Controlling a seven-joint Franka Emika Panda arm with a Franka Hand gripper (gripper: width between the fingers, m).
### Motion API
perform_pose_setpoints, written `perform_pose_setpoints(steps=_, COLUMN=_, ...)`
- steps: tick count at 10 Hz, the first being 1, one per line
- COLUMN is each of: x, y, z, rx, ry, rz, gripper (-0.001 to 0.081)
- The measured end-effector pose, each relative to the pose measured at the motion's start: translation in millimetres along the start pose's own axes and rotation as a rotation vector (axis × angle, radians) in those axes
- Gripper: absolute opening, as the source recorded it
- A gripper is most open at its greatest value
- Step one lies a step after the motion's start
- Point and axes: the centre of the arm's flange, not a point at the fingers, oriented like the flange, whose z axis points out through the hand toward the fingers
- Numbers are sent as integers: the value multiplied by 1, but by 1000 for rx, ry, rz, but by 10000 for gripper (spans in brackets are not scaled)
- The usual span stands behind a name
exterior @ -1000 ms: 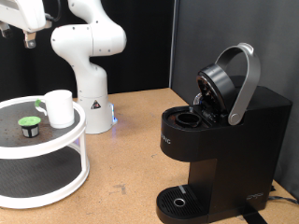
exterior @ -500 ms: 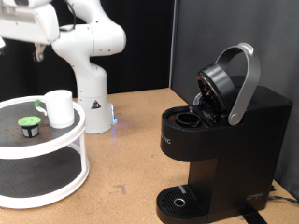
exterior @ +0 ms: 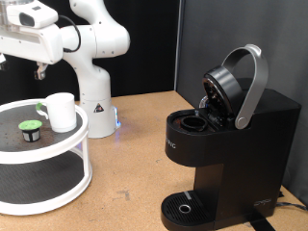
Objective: Make a cup of coffee with the keurig machine
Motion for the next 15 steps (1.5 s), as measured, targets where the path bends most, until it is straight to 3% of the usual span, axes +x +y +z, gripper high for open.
perform_pose_setpoints(steps=3, x=4, y=10, z=32, rx=-65, ry=-31, rz=-24, gripper=807)
perform_pose_setpoints(steps=5, x=6, y=9, z=54, rx=-36, ry=-37, rz=-38, gripper=807)
perform_pose_setpoints(steps=8, x=4, y=7, z=58, rx=-38, ry=-29, rz=-44, gripper=807)
perform_pose_setpoints(steps=11, x=-4, y=3, z=65, rx=-98, ry=25, rz=-33, gripper=807)
perform_pose_setpoints(steps=15, x=-9, y=-4, z=85, rx=-56, ry=23, rz=-60, gripper=807)
